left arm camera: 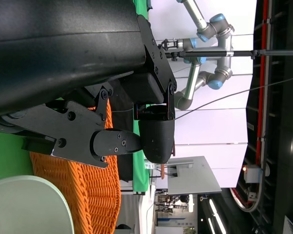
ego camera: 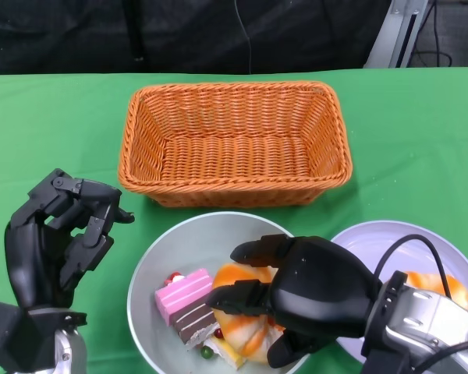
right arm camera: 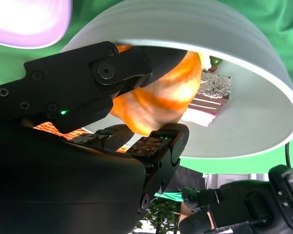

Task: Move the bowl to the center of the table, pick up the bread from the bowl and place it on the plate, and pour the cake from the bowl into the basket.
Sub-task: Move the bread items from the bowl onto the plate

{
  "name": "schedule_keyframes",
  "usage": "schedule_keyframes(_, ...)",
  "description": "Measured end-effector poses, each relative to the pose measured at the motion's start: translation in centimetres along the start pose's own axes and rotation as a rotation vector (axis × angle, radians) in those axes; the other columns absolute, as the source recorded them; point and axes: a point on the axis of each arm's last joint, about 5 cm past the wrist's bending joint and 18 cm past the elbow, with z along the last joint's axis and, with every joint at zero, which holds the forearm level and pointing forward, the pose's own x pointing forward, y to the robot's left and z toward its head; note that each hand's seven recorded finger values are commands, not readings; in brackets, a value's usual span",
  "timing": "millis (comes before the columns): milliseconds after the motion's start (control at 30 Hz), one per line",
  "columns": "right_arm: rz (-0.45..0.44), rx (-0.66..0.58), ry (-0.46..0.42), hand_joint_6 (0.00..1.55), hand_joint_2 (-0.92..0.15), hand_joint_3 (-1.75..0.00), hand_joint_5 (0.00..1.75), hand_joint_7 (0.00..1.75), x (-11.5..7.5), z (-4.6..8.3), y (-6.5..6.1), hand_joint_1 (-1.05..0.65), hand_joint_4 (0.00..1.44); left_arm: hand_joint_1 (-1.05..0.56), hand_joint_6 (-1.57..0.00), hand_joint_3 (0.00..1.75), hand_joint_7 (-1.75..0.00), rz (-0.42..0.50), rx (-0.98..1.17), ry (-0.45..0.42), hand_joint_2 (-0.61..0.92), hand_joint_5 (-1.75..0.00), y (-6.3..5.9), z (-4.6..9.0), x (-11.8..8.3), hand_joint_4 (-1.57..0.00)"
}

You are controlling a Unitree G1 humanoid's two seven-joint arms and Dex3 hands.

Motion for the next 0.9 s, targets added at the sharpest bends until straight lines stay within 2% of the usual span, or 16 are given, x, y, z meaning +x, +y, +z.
schedule_keyframes(400, 0.025, 0.002, 0.009, 0.6, -0.92, 0.0, 0.0, 0.0, 0.61, -0.42, 0.05, -0.83, 0.67, -0.16, -0.85, 0.39, -1.12, 0.004, -0.005, -0.009, 0.92, -1.43, -0.16, 0.0, -0.05, -0.81)
schedule_keyframes(900, 0.062, 0.043, -0.002, 0.53, -0.91, 0.0, 0.01, 0.0, 0.99, -0.57, 0.11, -0.81, 0.64, -0.15, -0.85, 0.4, -1.14, 0.002, -0.004, -0.012, 0.91, -1.44, -0.2, 0.01, -0.04, -0.81)
